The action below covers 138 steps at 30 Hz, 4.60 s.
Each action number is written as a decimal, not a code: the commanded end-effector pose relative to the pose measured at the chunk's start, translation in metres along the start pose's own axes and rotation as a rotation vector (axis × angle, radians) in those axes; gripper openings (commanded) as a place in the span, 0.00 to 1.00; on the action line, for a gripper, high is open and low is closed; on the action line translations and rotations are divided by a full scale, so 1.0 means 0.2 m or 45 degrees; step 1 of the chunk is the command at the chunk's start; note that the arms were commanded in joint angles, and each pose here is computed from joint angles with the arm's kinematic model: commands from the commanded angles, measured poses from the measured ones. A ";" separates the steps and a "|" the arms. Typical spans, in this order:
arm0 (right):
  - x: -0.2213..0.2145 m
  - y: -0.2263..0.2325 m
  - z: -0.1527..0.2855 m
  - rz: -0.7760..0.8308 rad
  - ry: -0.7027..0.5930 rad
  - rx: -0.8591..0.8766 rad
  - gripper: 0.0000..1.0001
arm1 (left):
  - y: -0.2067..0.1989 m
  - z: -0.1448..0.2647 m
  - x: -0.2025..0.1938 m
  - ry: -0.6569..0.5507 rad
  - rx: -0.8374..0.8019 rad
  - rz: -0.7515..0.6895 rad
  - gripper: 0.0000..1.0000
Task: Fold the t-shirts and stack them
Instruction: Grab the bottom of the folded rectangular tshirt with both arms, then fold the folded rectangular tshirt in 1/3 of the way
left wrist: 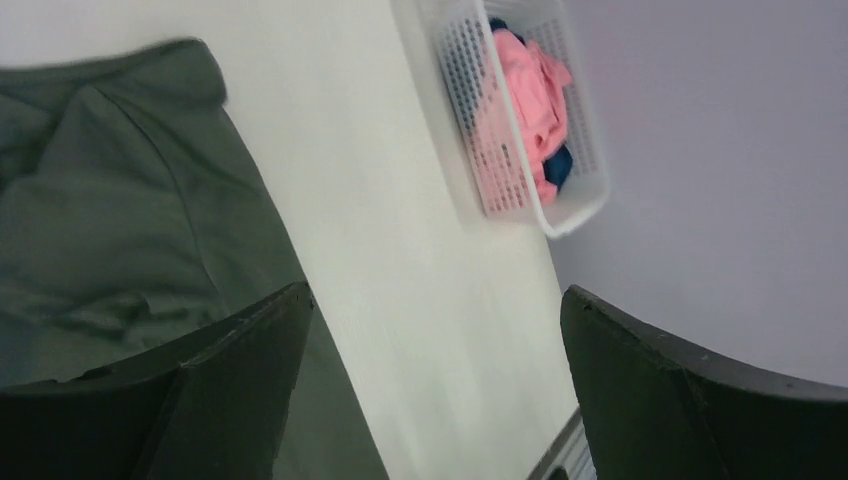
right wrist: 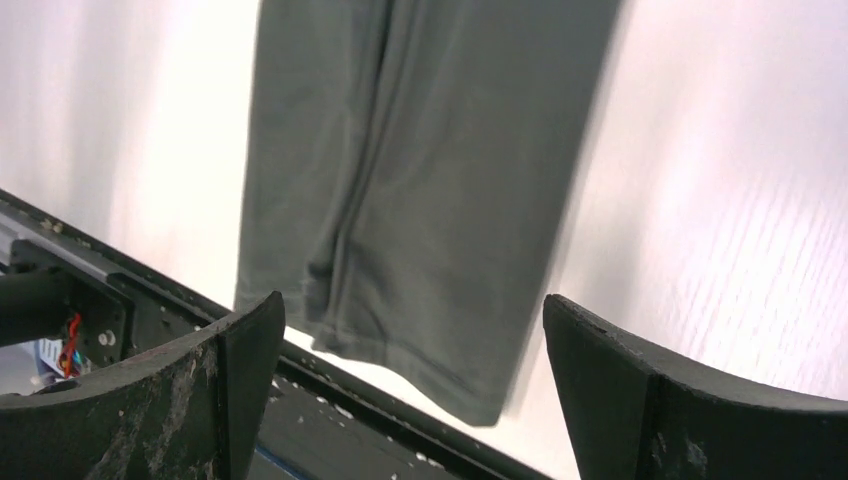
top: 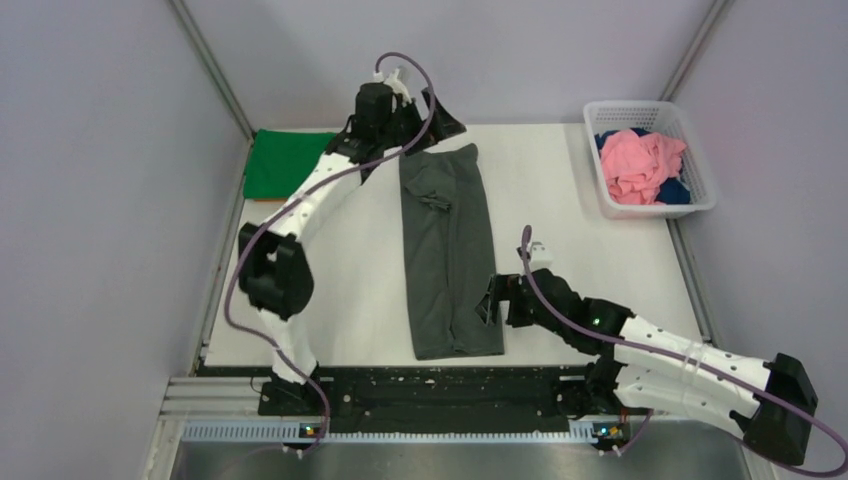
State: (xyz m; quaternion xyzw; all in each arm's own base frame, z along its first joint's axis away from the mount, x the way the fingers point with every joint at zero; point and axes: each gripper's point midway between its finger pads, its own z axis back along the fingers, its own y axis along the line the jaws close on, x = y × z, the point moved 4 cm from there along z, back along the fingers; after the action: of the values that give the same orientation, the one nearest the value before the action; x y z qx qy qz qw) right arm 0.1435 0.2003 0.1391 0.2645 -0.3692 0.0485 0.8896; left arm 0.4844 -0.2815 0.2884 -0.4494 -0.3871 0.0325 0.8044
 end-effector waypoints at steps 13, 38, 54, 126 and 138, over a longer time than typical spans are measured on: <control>-0.35 -0.13 0.00 -0.178 0.327 -0.018 0.91 | 0.27 1.02 -1.43 0.456 0.324 0.064 0.99; -0.47 -0.19 -0.05 -0.237 0.394 -0.054 0.20 | 0.40 1.10 -1.95 0.772 0.615 0.112 0.07; -0.53 -0.11 0.07 -0.247 0.523 0.171 0.00 | 0.35 1.23 -1.94 0.746 0.546 0.180 0.00; 0.90 -0.37 -0.69 -0.239 -0.203 0.023 0.99 | 0.58 0.47 -0.60 0.227 0.479 0.127 0.99; 0.34 -0.41 -0.40 -0.366 -0.004 0.056 0.99 | 0.71 0.75 -1.16 0.400 0.600 0.223 0.97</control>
State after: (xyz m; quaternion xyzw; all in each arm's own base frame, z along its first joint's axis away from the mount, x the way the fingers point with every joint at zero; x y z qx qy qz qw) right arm 0.2875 0.1654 0.1055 0.3137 -0.3426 -0.0614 0.8834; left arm 0.2746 -0.1860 0.0917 -0.2784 -0.1861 0.1111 0.9357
